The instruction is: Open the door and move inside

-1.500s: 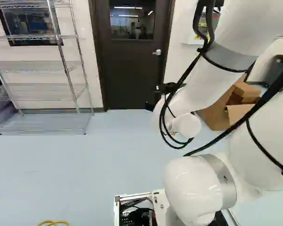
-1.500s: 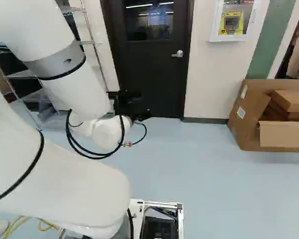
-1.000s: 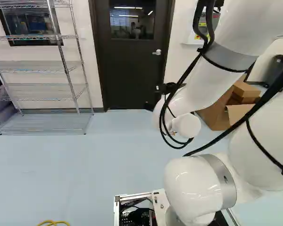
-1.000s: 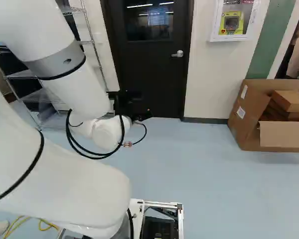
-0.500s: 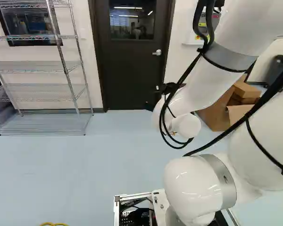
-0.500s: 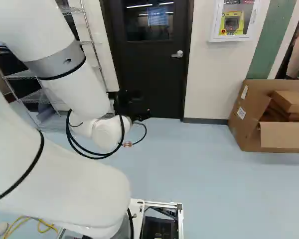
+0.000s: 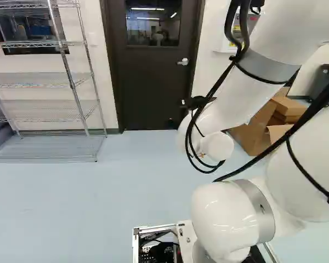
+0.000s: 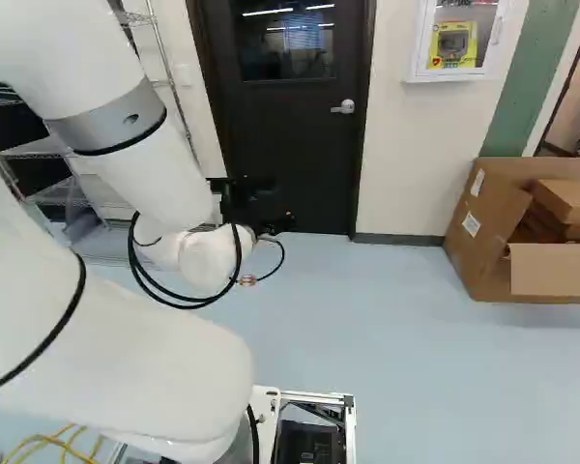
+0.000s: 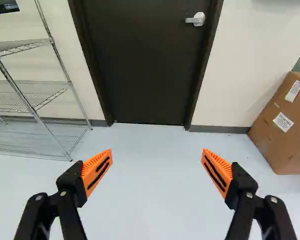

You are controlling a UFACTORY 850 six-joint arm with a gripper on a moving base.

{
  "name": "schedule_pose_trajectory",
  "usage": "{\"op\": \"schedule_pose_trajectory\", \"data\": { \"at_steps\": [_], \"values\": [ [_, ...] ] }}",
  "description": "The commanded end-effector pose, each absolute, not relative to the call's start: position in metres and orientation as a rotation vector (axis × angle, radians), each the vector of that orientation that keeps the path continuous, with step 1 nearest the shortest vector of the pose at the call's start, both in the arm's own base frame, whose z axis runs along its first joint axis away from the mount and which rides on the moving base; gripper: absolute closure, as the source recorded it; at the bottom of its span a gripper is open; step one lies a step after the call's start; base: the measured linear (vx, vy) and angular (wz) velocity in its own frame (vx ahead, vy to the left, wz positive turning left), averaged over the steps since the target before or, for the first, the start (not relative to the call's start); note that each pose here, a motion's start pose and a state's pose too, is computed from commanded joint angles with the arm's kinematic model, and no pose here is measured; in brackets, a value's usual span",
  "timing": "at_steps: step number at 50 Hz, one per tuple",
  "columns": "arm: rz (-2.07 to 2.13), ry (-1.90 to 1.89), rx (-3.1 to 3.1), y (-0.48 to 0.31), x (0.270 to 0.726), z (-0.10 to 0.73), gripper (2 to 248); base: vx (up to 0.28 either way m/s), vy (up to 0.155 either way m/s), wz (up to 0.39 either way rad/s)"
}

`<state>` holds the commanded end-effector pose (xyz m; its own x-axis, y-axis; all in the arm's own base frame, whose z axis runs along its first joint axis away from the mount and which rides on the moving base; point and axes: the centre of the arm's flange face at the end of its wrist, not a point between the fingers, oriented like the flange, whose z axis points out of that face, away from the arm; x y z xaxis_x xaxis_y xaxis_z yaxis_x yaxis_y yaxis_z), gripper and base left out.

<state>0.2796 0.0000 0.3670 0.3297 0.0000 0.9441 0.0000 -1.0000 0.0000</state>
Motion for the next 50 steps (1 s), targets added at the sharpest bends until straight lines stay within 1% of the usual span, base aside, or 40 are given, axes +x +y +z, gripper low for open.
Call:
{"op": "schedule_pose_trajectory", "data": {
  "at_steps": [28,50],
  "values": [
    [1.819,0.0,2.562,0.0,0.2796,0.367,3,0.155,0.067,-0.026],
    [1.819,0.0,2.562,0.0,0.2796,0.367,3,0.19,0.046,-0.2]
  ]
}}
